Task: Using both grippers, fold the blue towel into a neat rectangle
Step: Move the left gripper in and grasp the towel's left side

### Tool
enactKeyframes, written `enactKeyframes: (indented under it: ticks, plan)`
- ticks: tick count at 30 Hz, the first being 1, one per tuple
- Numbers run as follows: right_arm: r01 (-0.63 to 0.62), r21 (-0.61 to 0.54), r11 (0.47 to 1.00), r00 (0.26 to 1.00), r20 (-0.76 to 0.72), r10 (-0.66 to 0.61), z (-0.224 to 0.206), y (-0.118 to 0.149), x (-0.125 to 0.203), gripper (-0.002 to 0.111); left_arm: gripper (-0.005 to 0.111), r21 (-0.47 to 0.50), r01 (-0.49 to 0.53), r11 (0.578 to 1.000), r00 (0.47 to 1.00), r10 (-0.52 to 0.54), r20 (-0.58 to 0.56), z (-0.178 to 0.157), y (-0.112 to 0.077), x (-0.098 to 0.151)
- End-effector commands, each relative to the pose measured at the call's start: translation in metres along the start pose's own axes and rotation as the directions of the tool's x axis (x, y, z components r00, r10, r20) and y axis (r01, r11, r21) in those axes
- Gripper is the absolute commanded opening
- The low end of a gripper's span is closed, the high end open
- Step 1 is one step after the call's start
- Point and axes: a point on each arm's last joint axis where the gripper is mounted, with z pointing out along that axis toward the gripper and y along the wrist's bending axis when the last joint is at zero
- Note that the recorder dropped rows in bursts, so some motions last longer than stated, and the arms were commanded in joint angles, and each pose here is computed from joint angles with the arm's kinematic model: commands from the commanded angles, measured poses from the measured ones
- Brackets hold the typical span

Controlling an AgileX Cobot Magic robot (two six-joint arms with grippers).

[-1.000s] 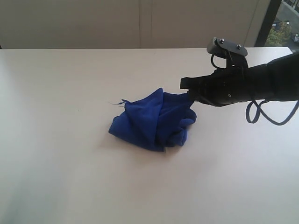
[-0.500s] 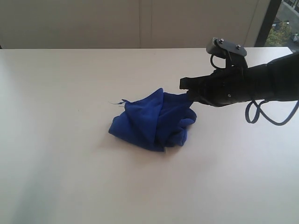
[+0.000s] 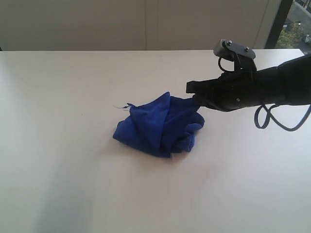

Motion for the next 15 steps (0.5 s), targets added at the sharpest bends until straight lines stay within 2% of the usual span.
enactKeyframes:
  ticks: [1, 4, 7, 10, 15]
  plan:
    - [0.000, -0.007, 1.000, 1.000, -0.005, 0.000, -0.003, -0.001, 0.000, 0.000, 0.000, 0.014, -0.052, 0.999, 0.954, 0.054, -0.294, 0.043, -0.005, -0.006]
    - [0.005, -0.008, 1.000, 1.000, -0.006, -0.005, -0.003, -0.001, 0.000, 0.000, 0.000, 0.080, -0.061, 0.995, 0.886, 0.091, -0.455, 0.075, -0.012, -0.002]
    - [0.004, -0.010, 1.000, 1.000, -0.007, -0.005, -0.003, -0.001, 0.000, 0.000, 0.000, 0.184, -0.055, 0.981, 0.828, 0.148, -0.540, 0.102, -0.026, 0.000]
    - [0.004, -0.016, 1.000, 1.000, -0.010, -0.005, -0.003, -0.001, 0.000, 0.000, 0.000, 0.288, -0.026, 0.957, 0.788, 0.197, -0.583, 0.128, -0.043, -0.001]
    - [0.004, -0.029, 1.000, 1.000, -0.016, -0.005, -0.003, 0.001, 0.001, 0.000, 0.000, 0.413, 0.066, 0.908, 0.755, 0.225, -0.615, 0.174, -0.073, 0.001]
